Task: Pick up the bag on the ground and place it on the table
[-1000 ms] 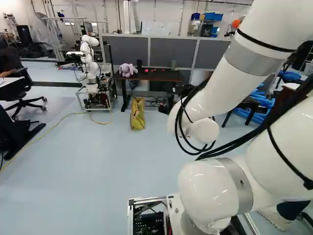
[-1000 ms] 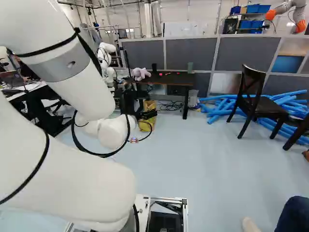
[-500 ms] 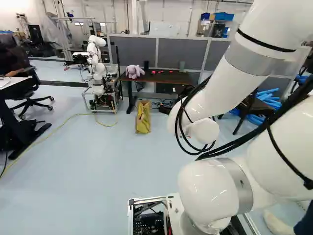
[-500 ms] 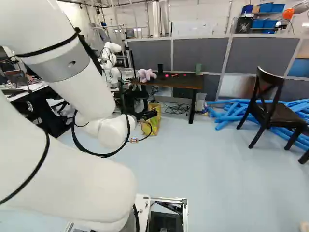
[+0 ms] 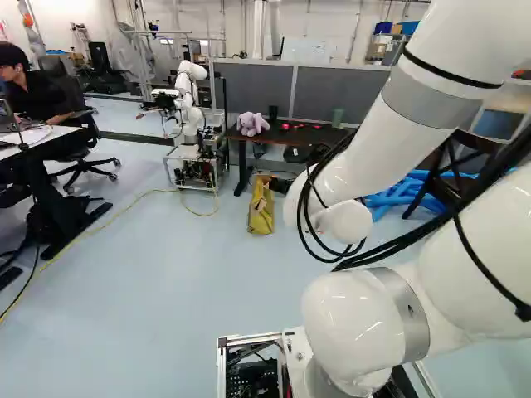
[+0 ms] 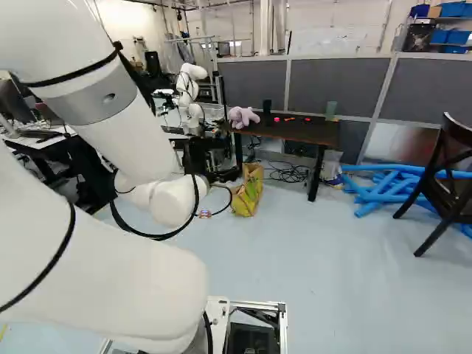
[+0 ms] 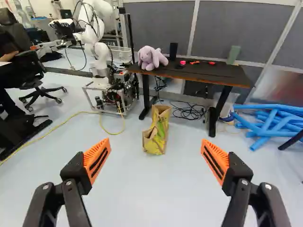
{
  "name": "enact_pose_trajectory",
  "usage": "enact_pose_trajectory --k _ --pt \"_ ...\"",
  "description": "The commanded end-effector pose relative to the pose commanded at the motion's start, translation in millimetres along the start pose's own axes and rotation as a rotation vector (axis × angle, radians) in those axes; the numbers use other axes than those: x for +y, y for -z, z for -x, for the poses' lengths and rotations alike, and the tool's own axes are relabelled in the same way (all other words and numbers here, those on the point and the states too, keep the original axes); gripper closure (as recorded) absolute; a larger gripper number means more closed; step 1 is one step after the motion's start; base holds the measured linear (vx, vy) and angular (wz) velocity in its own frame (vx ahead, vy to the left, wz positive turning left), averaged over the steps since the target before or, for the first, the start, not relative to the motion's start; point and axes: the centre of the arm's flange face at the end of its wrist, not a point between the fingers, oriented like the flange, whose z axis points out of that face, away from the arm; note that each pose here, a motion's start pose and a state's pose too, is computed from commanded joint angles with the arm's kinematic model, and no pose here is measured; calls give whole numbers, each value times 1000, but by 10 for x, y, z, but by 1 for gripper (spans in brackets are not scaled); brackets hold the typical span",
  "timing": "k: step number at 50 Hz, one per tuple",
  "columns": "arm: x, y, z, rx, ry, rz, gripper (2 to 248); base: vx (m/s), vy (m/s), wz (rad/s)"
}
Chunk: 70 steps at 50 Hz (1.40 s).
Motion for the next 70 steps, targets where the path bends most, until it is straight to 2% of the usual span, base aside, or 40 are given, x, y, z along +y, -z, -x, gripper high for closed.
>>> enact_pose_trajectory --k 16,40,70 --pt "0 0 0 0 0 0 3 228 54 229" --pt "0 0 0 0 0 0 3 238 4 -5" --pt "0 0 0 0 0 0 3 219 -37 -1"
